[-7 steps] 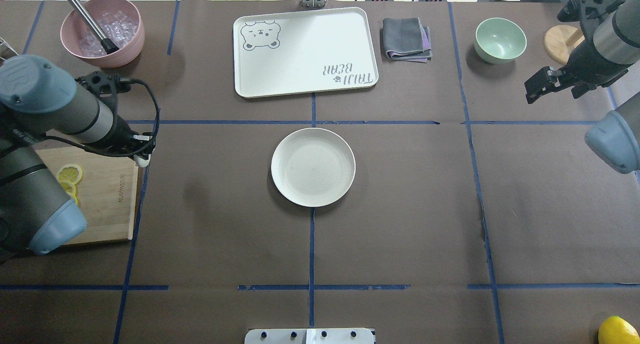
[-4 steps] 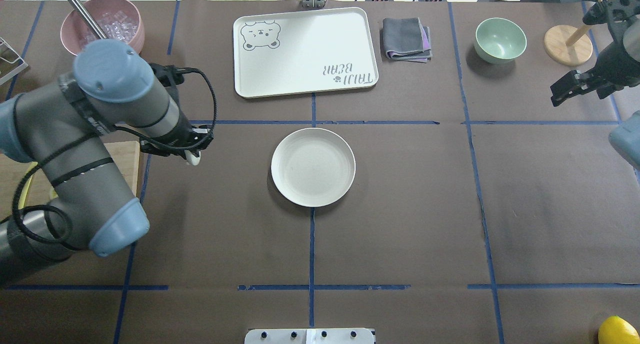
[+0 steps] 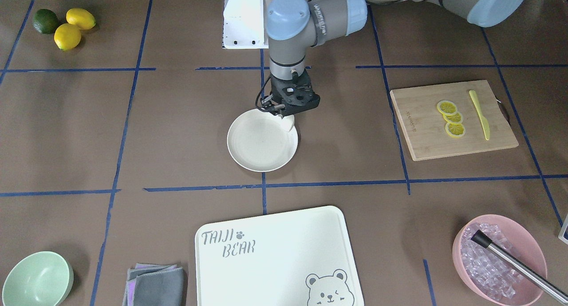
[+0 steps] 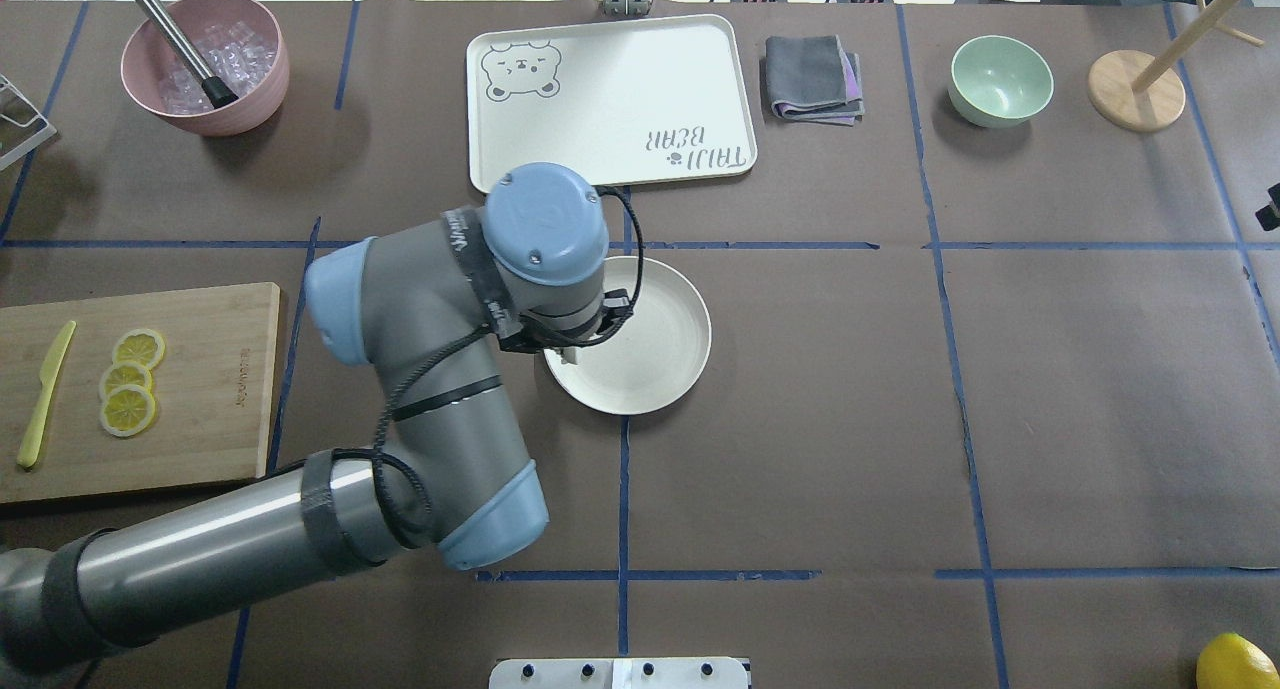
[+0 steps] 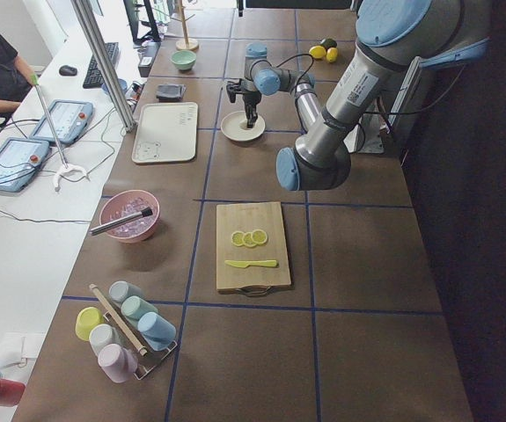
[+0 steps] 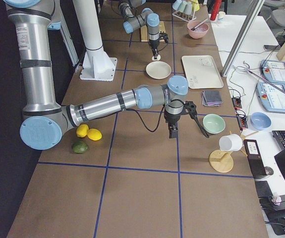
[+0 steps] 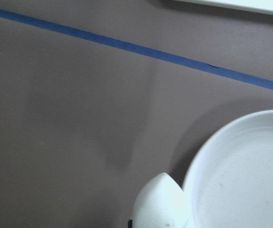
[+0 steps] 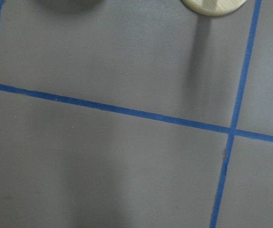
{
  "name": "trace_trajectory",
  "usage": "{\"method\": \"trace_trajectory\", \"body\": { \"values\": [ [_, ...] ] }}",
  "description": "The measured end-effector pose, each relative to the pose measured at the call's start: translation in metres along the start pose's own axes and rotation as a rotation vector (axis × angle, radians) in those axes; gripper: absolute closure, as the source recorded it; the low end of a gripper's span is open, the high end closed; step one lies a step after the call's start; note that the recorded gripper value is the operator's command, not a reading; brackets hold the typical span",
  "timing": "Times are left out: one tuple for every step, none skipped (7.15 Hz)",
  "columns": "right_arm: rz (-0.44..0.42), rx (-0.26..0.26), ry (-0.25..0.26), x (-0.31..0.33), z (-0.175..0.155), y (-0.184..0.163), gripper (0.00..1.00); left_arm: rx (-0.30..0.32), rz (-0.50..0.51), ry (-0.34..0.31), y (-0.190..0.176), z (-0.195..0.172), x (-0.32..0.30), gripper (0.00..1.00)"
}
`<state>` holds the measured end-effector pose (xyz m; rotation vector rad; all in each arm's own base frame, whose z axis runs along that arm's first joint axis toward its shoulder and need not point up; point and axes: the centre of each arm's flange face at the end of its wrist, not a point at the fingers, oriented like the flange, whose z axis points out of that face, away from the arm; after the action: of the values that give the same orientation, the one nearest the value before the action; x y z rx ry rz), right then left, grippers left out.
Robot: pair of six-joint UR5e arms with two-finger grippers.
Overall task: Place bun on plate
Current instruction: 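Carry the bun with the left gripper over the white plate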
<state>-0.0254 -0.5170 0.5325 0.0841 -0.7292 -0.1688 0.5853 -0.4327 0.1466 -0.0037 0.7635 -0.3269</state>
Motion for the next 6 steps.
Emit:
{"method": "trace_trajectory", "body": {
  "values": [
    [-0.006,-0.006,-0.005,0.03,0.002,0.009,0.0,0.007,0.001,-0.003,0.013,0.004,0.027,0.71],
    [-0.011,-0.01,-0.008,0.054,0.003,0.017,0.0,0.013,0.005,-0.006,0.019,0.01,0.042,0.71],
    [-0.016,-0.01,-0.013,0.076,0.003,0.024,0.0,0.017,0.009,-0.007,0.02,0.018,0.048,0.71],
    [-0.017,-0.011,-0.024,0.094,0.004,0.031,0.0,0.022,0.013,-0.009,0.019,0.026,0.051,0.71],
    [-0.013,-0.011,-0.032,0.104,0.004,0.036,0.0,0.03,0.016,-0.011,0.017,0.037,0.052,0.71],
    [-0.008,-0.012,-0.036,0.109,0.005,0.038,0.0,0.037,0.018,-0.009,0.014,0.048,0.053,0.69]
  ]
}}
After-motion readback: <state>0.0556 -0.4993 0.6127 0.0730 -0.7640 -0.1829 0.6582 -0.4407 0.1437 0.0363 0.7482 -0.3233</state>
